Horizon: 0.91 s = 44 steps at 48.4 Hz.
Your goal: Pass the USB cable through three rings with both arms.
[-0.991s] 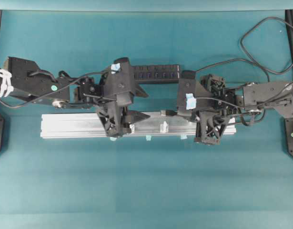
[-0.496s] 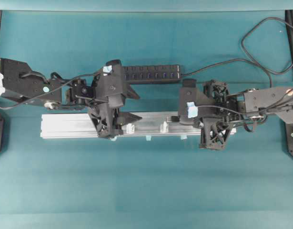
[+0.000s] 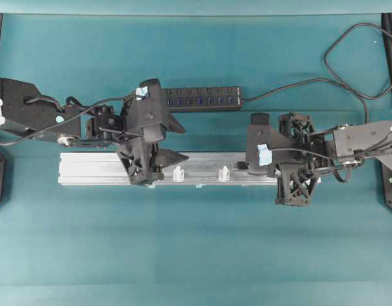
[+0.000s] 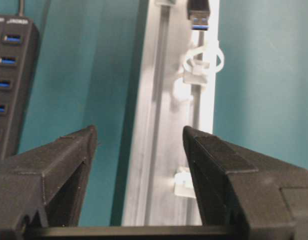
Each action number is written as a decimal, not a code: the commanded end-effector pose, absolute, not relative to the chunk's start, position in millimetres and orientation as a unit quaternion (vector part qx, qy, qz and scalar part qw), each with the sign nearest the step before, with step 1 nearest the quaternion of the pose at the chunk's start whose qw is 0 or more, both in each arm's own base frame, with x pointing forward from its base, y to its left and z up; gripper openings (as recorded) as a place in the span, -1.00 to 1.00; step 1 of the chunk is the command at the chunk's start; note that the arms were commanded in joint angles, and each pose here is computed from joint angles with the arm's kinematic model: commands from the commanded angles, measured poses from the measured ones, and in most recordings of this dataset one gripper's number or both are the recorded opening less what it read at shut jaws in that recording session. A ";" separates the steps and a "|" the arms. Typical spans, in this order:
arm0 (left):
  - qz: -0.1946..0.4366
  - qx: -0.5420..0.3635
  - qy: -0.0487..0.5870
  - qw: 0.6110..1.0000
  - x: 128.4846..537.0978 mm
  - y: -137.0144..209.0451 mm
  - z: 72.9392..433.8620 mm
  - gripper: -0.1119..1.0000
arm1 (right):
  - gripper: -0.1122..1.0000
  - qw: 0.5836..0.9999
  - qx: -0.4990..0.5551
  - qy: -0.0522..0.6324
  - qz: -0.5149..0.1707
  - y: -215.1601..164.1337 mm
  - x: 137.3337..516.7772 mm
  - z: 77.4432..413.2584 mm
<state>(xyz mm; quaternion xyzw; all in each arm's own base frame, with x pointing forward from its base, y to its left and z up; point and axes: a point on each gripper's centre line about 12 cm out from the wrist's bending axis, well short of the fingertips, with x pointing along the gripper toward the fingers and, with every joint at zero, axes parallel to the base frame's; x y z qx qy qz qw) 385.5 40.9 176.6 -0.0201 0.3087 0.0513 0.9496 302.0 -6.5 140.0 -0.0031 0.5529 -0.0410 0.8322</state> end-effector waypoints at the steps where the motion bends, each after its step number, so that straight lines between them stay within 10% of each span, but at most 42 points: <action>1: 0.051 -0.020 0.294 0.954 386.7 40.4 186.8 0.47 | -0.95 0.837 -0.006 0.547 -0.033 -1.4 302.6 143.8; 44: 0.051 -0.020 0.295 0.954 386.4 40.4 186.3 0.47 | -0.95 0.823 -0.027 0.567 -0.019 5.0 309.6 130.2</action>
